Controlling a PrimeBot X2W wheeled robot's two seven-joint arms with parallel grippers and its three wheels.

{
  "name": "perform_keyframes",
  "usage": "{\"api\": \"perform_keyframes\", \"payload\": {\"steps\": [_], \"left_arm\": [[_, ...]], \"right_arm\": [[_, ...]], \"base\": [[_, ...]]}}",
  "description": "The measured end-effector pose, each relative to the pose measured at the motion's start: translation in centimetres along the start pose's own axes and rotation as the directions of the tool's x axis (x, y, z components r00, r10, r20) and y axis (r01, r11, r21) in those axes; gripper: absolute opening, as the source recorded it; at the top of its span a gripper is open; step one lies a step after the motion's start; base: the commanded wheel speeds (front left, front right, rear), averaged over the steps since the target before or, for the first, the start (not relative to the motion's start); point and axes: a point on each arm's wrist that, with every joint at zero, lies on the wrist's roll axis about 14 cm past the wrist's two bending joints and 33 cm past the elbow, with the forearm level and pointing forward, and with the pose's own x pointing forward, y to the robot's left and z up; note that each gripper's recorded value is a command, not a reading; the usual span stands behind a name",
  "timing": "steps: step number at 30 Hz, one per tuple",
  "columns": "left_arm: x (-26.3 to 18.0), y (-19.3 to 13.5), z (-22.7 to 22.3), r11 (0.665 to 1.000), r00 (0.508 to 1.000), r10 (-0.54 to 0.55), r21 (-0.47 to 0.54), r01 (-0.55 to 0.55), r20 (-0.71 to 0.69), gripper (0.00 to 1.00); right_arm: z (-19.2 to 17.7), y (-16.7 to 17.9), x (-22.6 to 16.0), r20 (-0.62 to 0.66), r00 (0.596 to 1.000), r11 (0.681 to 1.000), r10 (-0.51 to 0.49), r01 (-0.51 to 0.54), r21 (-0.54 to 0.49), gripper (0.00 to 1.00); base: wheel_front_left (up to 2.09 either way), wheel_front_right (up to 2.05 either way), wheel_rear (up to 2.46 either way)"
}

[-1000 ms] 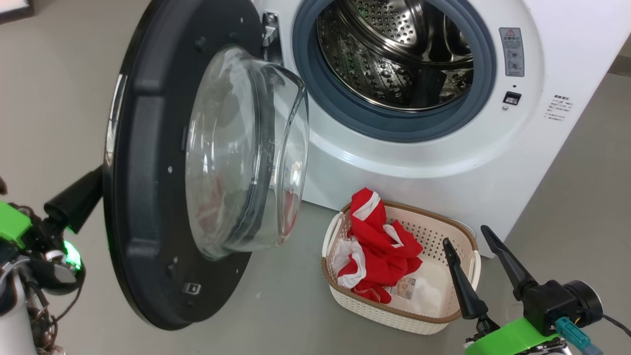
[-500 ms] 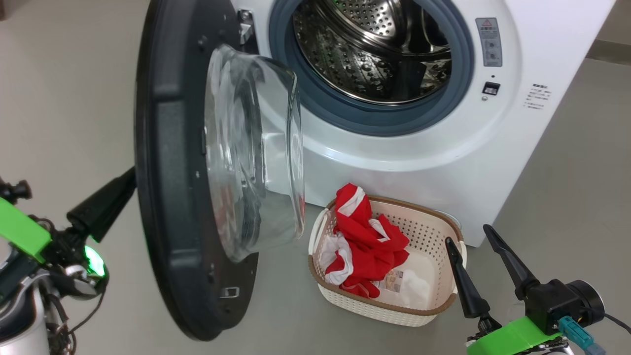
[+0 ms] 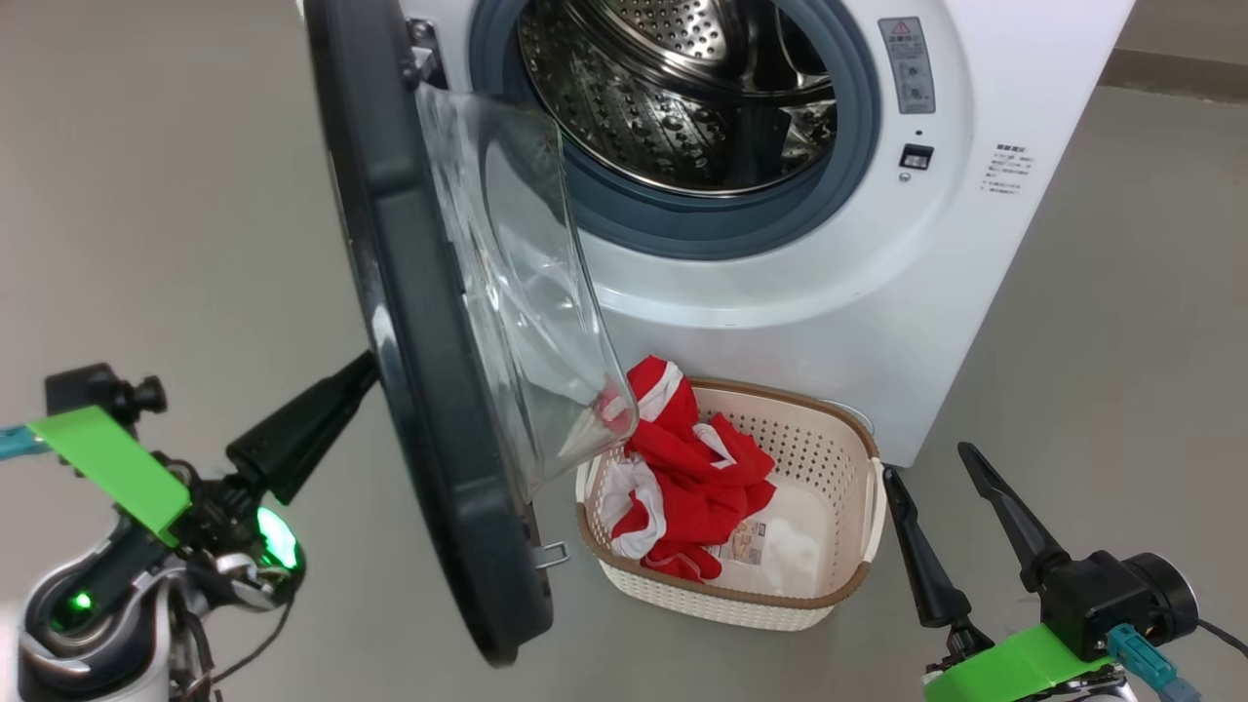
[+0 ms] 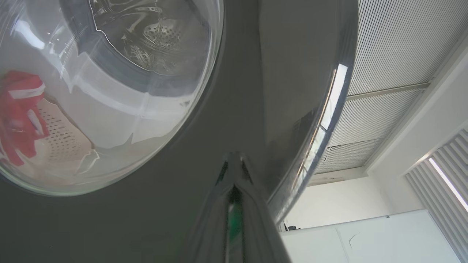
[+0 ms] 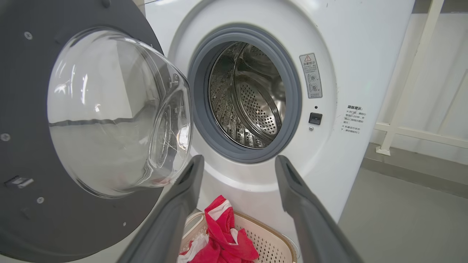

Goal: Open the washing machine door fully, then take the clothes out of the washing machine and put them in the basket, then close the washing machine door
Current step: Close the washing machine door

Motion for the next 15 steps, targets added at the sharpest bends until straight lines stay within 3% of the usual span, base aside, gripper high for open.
{"api": "perform_keyframes", "payload": {"steps": [15], "left_arm": [[1.6,0.2,-1.1,0.999,1.0,-0.018,-0.032,0.017,-0.025,0.0]], "right_arm": [[-0.3,-1.0,-0.4,-0.007,1.0,1.0,-0.03,0.03,0.002,1.0]], "base": [[0.0,0.0,0.0]]}}
